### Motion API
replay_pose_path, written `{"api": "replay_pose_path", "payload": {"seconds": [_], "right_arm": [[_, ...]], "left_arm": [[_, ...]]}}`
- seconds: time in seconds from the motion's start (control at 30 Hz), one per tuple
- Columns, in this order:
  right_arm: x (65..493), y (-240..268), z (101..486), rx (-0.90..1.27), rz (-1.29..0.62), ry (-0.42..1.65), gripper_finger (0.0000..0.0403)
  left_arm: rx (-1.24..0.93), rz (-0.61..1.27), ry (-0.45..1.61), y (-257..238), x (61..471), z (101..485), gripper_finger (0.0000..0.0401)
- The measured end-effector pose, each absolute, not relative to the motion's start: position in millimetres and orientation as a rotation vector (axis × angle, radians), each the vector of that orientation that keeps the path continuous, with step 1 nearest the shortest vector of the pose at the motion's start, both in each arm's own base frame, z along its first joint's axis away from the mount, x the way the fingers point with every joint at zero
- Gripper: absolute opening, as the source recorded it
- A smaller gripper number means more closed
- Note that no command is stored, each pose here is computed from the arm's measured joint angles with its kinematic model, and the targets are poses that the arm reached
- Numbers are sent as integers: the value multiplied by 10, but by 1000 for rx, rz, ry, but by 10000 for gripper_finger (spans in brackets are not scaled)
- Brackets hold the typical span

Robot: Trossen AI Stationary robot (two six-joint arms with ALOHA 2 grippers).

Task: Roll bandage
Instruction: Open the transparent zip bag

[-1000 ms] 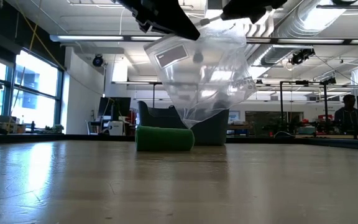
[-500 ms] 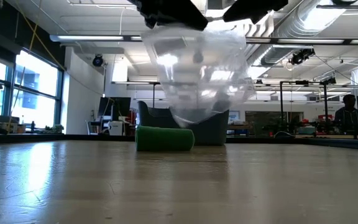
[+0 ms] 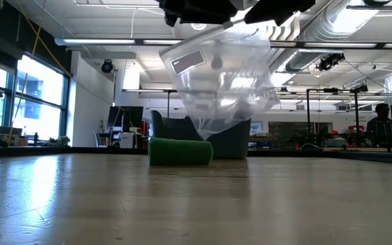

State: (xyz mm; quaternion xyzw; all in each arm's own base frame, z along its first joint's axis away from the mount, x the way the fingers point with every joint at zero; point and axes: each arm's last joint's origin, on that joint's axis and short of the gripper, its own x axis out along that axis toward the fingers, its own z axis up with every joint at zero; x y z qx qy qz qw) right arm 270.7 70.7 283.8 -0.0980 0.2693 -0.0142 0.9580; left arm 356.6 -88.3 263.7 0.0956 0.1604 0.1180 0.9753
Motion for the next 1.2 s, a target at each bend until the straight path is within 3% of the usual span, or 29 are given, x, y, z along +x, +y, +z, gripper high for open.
{"api": "replay_pose_path", "payload": {"seconds": [0.17,0.6,1.2], "right_arm": [[2707,708,2837,-199,-28,546,1],[2707,707,2837,-200,-27,548,0],[2697,705,2818,-205,-25,568,0]], "left_arm": [[202,242,328,-877,3575,2621,117],[248,264,360,-896,3620,2503,36],[220,317,522,-989,3362,2498,34]]}}
